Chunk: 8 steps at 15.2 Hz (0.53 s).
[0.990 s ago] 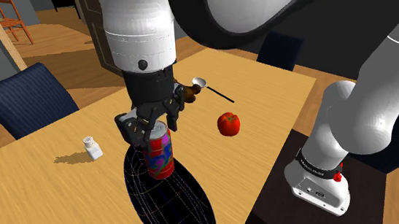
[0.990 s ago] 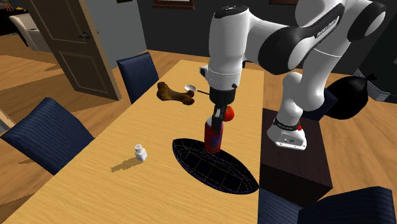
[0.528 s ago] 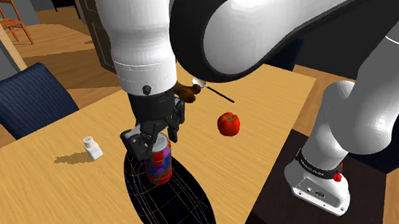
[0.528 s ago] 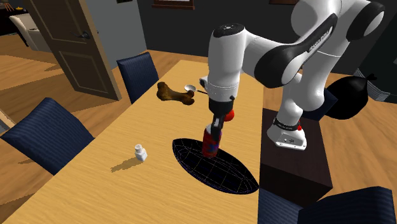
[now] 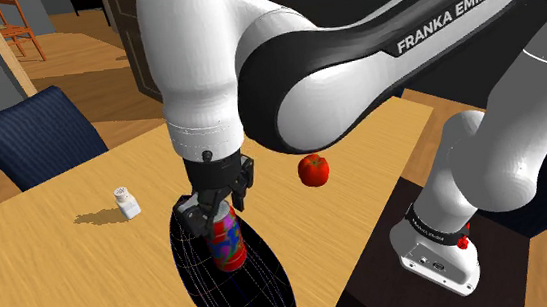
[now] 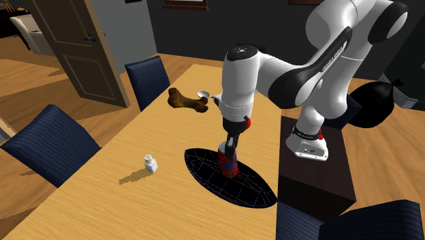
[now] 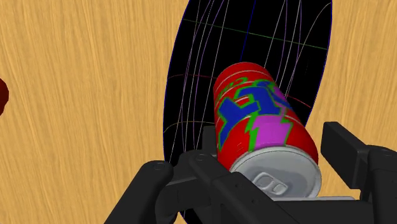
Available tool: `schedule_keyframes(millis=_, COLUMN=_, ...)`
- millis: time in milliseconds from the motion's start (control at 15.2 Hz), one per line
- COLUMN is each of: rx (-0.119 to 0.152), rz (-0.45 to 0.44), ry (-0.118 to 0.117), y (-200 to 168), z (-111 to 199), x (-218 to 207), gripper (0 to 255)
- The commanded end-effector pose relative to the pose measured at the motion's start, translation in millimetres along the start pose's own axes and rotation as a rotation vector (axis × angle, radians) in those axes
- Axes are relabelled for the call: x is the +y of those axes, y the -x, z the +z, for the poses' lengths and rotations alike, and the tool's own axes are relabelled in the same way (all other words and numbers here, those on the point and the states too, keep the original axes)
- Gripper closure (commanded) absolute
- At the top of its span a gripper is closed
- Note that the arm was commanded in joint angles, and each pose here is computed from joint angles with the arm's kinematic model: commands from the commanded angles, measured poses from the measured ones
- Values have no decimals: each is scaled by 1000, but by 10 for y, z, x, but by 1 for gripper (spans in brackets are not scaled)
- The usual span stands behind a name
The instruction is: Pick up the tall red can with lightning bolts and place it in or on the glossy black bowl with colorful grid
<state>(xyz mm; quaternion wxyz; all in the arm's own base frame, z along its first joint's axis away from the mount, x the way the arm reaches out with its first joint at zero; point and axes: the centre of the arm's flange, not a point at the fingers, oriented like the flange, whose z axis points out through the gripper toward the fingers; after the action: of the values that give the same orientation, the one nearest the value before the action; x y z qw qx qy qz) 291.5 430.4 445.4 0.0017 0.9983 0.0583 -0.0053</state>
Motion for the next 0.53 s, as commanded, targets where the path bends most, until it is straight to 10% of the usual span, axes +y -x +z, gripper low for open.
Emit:
schedule_keyframes(millis=0, rx=1, rz=0, ry=-1, y=6, z=105, x=5, gripper=255)
schedule_keyframes(millis=462, rx=1, rz=0, ry=-1, y=5, z=151, x=5, gripper=255)
